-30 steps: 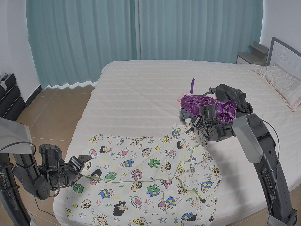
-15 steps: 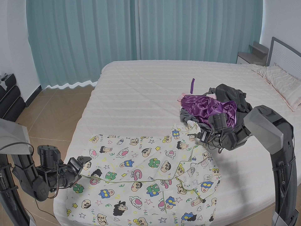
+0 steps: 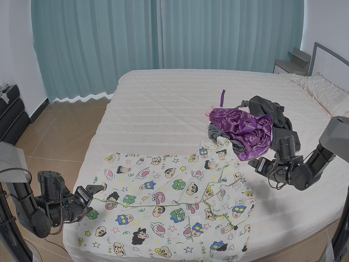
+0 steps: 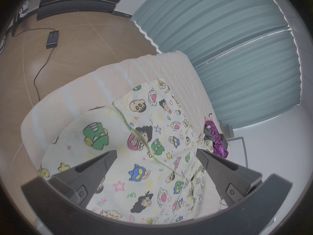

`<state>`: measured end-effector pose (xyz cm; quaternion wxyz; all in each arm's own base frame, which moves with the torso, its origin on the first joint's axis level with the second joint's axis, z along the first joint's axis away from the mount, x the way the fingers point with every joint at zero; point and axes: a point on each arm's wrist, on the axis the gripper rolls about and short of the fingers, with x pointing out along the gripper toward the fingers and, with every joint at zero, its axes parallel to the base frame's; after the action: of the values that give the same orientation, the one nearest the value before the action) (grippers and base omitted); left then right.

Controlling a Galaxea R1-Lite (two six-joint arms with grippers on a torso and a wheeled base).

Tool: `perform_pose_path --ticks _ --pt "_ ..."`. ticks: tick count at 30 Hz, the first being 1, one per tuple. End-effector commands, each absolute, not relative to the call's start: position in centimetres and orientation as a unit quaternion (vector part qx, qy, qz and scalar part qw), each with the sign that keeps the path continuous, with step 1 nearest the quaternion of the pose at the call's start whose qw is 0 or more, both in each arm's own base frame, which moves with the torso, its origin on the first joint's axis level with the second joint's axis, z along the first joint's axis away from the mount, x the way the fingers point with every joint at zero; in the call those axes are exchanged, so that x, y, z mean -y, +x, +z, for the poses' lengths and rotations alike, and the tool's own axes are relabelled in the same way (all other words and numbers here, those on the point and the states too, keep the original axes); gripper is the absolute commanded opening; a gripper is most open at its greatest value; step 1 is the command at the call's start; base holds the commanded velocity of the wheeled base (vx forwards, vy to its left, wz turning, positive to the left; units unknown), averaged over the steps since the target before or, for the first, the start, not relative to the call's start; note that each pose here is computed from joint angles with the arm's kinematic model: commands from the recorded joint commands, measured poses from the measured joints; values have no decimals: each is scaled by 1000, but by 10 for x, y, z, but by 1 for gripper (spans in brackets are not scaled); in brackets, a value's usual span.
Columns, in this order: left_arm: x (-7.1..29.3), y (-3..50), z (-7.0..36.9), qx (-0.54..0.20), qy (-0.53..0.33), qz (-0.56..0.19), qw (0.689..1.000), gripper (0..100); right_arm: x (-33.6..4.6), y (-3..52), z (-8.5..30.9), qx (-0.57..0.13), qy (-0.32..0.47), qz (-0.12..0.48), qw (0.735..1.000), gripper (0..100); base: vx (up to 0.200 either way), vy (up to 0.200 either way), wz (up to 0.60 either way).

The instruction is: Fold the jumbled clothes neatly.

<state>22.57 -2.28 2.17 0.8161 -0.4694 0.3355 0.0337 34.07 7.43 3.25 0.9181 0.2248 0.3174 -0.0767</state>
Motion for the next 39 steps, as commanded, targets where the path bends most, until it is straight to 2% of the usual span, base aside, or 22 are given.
perform_pose_path --ticks 1,7,14,23,29,39 --pt "22 213 28 -340 -470 23 814 100 -79 273 56 -326 276 -60 902 100 -200 0 0" --pt "21 198 21 -367 -466 39 804 100 -91 236 44 -349 319 -40 880 100 -200 0 0" --pt "20 194 17 -380 -459 54 801 100 -90 224 32 -358 335 -13 871 100 -200 0 0" --pt "21 184 -6 -467 -377 64 798 100 -87 215 27 -350 339 -7 874 100 0 0 0" --pt "36 188 -30 -467 -299 129 822 100 -88 217 30 -341 342 -1 876 100 0 0 0" --pt "52 199 -60 -421 -236 154 862 100 -88 217 31 -332 346 3 878 100 0 0 0"
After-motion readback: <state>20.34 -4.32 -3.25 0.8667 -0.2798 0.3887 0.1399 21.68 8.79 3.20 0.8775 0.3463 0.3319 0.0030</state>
